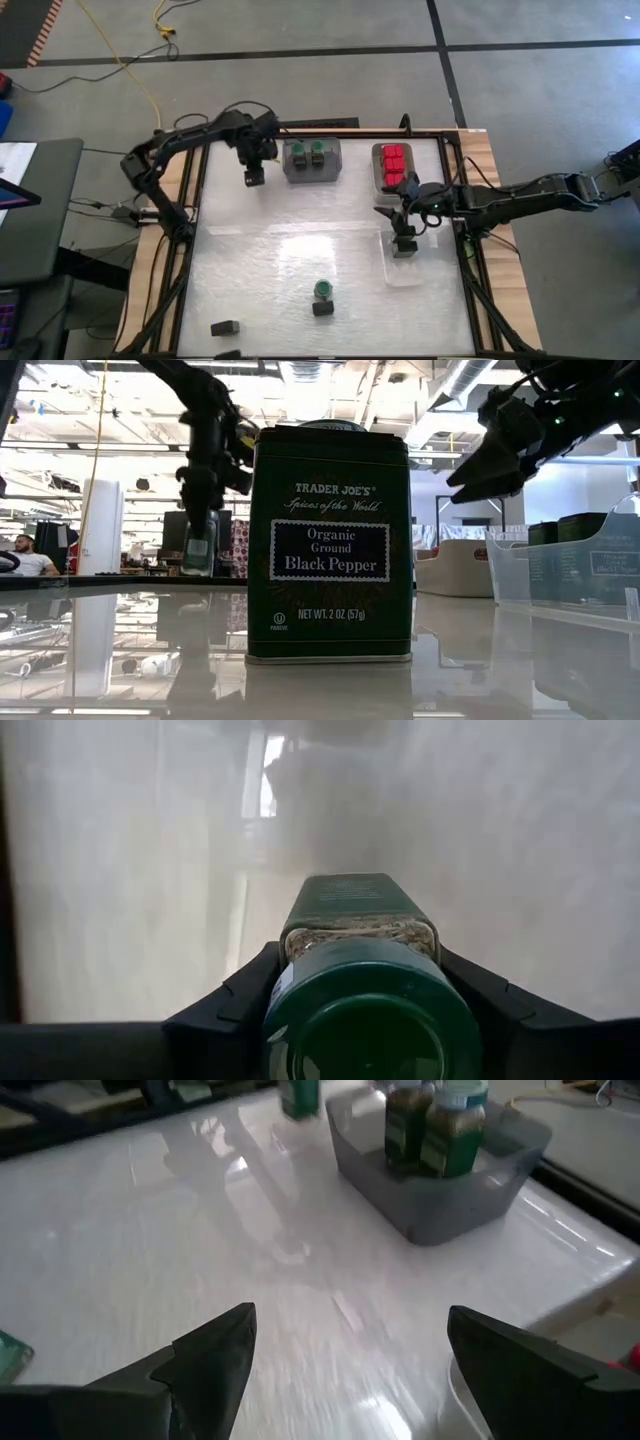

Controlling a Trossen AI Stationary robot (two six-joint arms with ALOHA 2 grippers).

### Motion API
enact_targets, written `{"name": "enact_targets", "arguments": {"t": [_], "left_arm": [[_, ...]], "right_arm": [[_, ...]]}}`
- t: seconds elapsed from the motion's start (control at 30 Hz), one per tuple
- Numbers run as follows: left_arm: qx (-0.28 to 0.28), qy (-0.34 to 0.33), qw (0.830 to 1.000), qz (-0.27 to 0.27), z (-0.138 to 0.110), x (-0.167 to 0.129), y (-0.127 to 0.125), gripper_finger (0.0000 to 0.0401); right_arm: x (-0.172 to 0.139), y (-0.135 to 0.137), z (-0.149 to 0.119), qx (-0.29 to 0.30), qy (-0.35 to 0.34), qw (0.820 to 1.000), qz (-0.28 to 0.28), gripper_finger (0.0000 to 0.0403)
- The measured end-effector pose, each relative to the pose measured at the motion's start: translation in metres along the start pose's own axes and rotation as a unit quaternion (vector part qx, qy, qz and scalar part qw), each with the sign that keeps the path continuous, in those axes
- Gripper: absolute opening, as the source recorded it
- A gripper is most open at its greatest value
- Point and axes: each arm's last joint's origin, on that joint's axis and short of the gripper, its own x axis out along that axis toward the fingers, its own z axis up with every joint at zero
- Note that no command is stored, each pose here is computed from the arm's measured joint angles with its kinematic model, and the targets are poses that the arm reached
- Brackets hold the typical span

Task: Sort spices by type
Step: Move the top left green seasoning bottle to the center of the table

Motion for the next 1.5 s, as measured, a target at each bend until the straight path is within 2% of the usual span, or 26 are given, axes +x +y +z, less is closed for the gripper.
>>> {"name": "enact_targets", "arguments": {"t": [0.1, 0.2, 0.33, 0.4, 0.57, 0.9, 1.03, 1.23, 1.4, 1.5], "left_arm": [[-0.034, -0.015, 0.999, 0.007, -0.013, -0.008, -0.017, 0.0194], [-0.107, -0.045, 0.993, 0.015, -0.028, -0.014, -0.033, 0.0194], [-0.218, -0.084, 0.972, 0.012, -0.039, -0.015, -0.052, 0.0194], [-0.253, -0.087, 0.964, 0.007, -0.042, -0.016, -0.061, 0.0194], [-0.340, -0.089, 0.936, 0.022, -0.038, -0.014, -0.082, 0.0194], [-0.440, -0.089, 0.893, -0.013, -0.021, -0.003, -0.126, 0.0194], [-0.453, -0.100, 0.885, -0.030, -0.006, 0.002, -0.144, 0.0194], [-0.429, -0.080, 0.900, -0.022, 0.030, 0.014, -0.164, 0.0194], [-0.413, -0.072, 0.908, -0.012, 0.060, 0.016, -0.164, 0.0194], [-0.418, -0.065, 0.906, 0.012, 0.070, 0.018, -0.158, 0.0194]], "right_arm": [[0.000, -0.001, -0.002, -0.003, 0.012, 1.000, -0.003, 0.0356], [0.000, -0.001, -0.003, 0.001, 0.016, 1.000, -0.005, 0.0356], [0.000, -0.001, -0.003, 0.002, 0.016, 1.000, -0.005, 0.0356], [0.000, -0.001, -0.003, 0.002, 0.016, 1.000, -0.005, 0.0356], [0.000, -0.001, -0.003, 0.003, 0.016, 1.000, -0.005, 0.0356], [0.000, -0.001, -0.004, 0.003, 0.018, 1.000, -0.005, 0.0356], [0.000, -0.001, -0.004, 0.003, 0.018, 1.000, -0.005, 0.0356], [0.000, -0.001, -0.004, 0.002, 0.018, 1.000, -0.006, 0.0356], [0.000, -0.001, -0.003, -0.001, 0.016, 1.000, -0.005, 0.0356], [0.000, -0.001, -0.003, -0.002, 0.016, 1.000, -0.005, 0.0356]]}}
